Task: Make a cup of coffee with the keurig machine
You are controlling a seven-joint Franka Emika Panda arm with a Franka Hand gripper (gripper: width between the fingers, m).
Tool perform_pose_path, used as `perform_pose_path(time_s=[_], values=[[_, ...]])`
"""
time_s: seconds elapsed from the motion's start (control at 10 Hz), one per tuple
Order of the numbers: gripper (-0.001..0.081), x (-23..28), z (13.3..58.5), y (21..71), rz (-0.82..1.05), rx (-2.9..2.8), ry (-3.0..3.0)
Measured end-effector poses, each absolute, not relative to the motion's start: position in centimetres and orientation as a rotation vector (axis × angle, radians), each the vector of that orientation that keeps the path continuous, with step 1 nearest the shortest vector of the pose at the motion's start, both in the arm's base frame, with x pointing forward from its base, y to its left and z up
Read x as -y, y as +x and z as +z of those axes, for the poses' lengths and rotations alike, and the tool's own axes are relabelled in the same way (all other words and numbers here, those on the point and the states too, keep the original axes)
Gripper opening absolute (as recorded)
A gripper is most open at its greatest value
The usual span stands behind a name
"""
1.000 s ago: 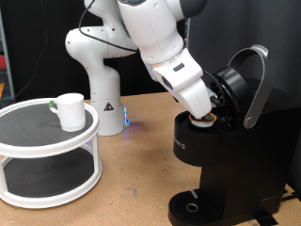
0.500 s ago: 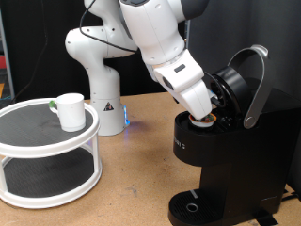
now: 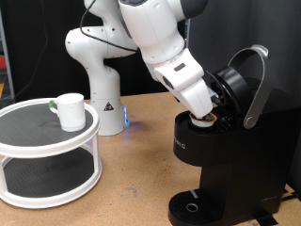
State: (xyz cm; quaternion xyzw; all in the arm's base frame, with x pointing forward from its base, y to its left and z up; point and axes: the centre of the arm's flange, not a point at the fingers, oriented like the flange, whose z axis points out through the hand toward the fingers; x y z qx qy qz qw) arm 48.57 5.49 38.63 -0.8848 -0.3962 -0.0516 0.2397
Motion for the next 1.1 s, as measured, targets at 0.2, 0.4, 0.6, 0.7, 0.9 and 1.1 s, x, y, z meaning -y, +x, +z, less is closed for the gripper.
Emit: perform_pose_path(time_s=[0.2,0.4,0.6,0.7,0.9,1.1], values=[[0.0808,-5.7,39.6,48.5,-0.166,1.073,-2.406],[0.0808,-5.8,40.6,48.3,-0.176,1.079,-2.394],[0.0808,-5.7,41.0,48.2,-0.182,1.080,-2.393],[0.0808,-5.7,41.0,48.2,-0.182,1.079,-2.392],[0.0808,-5.3,41.2,48.2,-0.187,1.076,-2.400],[0.0808,-5.1,41.3,48.2,-0.188,1.074,-2.402]])
